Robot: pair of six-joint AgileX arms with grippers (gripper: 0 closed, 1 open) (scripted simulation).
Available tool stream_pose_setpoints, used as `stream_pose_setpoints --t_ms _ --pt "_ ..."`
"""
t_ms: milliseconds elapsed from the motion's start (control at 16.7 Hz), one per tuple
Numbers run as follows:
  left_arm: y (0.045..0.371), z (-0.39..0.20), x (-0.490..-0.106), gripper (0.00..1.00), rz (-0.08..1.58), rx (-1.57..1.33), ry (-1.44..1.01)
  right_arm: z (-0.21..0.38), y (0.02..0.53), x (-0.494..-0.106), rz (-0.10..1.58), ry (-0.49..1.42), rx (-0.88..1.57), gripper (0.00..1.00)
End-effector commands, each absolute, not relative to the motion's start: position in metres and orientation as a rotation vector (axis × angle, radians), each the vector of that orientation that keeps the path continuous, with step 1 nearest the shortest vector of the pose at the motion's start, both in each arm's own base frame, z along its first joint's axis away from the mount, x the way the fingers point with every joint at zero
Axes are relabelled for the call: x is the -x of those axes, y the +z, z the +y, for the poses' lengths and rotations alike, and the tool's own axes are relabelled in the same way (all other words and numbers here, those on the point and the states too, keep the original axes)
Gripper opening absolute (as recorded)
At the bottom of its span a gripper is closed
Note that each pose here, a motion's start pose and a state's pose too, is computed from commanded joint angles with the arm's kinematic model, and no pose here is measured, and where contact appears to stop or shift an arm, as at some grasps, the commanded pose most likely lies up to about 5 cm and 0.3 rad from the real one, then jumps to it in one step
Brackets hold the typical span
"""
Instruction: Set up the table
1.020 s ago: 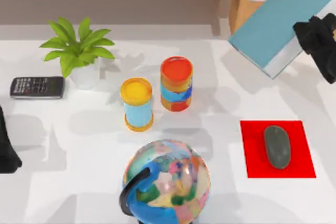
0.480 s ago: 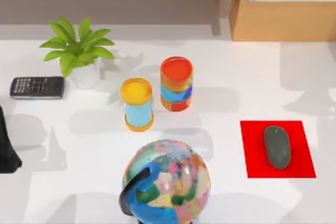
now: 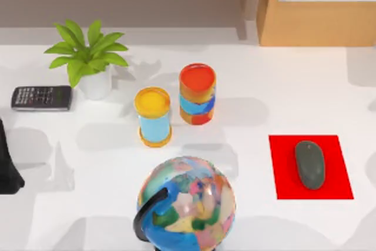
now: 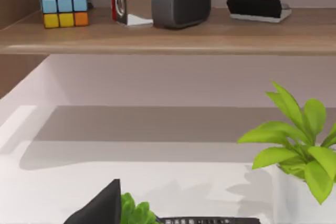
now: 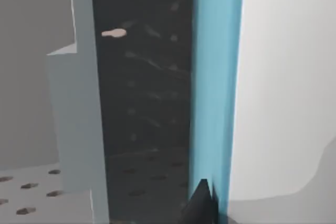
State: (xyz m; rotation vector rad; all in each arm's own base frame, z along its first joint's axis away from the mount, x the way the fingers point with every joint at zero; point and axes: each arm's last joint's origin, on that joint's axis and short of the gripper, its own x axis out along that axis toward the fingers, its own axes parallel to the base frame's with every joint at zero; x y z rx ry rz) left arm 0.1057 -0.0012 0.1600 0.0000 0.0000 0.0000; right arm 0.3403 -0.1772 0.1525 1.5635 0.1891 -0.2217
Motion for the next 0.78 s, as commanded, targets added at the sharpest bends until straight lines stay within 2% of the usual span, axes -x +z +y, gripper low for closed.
stream_pose_setpoints --t_ms 240,600,780 --pt "0.160 -0.001 -0.106 1.00 0.000 0.000 0.000 -0.175 0.152 -0.341 0.192 -0.220 -1.564 0.00" --pt "0.160 -0.001 -0.106 1.00 0.000 0.000 0.000 -0.178 0.149 -0.368 0.188 -0.219 -1.563 0.00" --pt "0.160 -0.001 -0.106 1.00 0.000 0.000 0.000 -0.178 0.148 -0.370 0.189 -0.222 -1.564 0.00"
